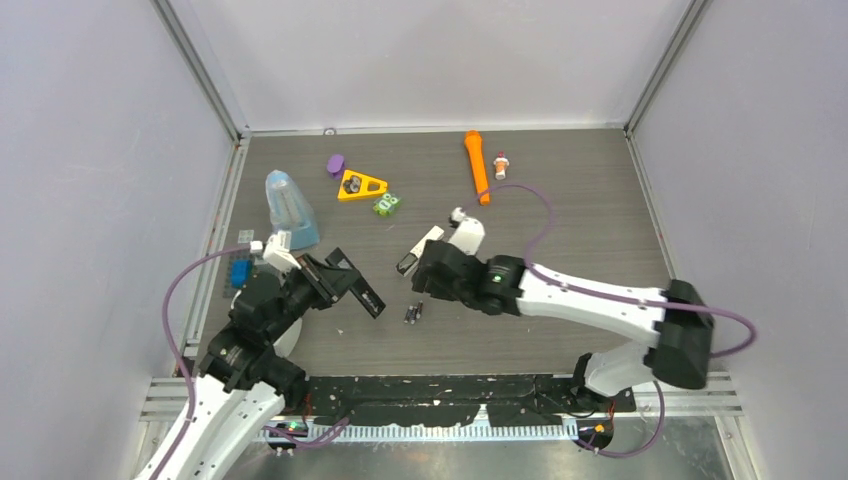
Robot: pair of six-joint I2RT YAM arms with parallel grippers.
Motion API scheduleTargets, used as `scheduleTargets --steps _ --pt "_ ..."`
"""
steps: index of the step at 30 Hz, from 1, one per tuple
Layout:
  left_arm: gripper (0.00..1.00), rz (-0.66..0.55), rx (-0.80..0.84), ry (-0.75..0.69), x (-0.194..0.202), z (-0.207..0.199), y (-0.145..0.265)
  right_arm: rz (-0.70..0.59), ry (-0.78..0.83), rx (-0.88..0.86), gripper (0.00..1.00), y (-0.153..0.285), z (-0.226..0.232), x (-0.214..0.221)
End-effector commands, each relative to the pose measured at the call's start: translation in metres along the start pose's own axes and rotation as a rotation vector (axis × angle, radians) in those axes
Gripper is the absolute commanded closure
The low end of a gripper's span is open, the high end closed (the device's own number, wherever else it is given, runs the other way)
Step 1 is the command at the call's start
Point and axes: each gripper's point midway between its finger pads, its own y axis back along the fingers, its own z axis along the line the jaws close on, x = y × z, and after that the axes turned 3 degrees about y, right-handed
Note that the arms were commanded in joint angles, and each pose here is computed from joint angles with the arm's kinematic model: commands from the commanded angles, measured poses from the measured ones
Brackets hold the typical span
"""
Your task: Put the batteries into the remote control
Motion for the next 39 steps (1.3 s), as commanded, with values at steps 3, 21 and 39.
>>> scheduleTargets --steps 3,21,39 --pt "1.0 -0.219 -0.171 -0.147 -0.047 0.021 0.03 0.2 0.214 0.086 0.58 -0.04 0.011 0.041" --pt "1.0 -0.158 -0.143 -0.222 -0.035 0.025 0.013 0.323 0.319 0.243 0.77 -0.091 -0.034 0.079" --pt "1.0 -0.063 -0.081 -0.252 -0.018 0.02 -0.003 0.399 0.347 0.213 0.7 -0.106 -0.037 0.097"
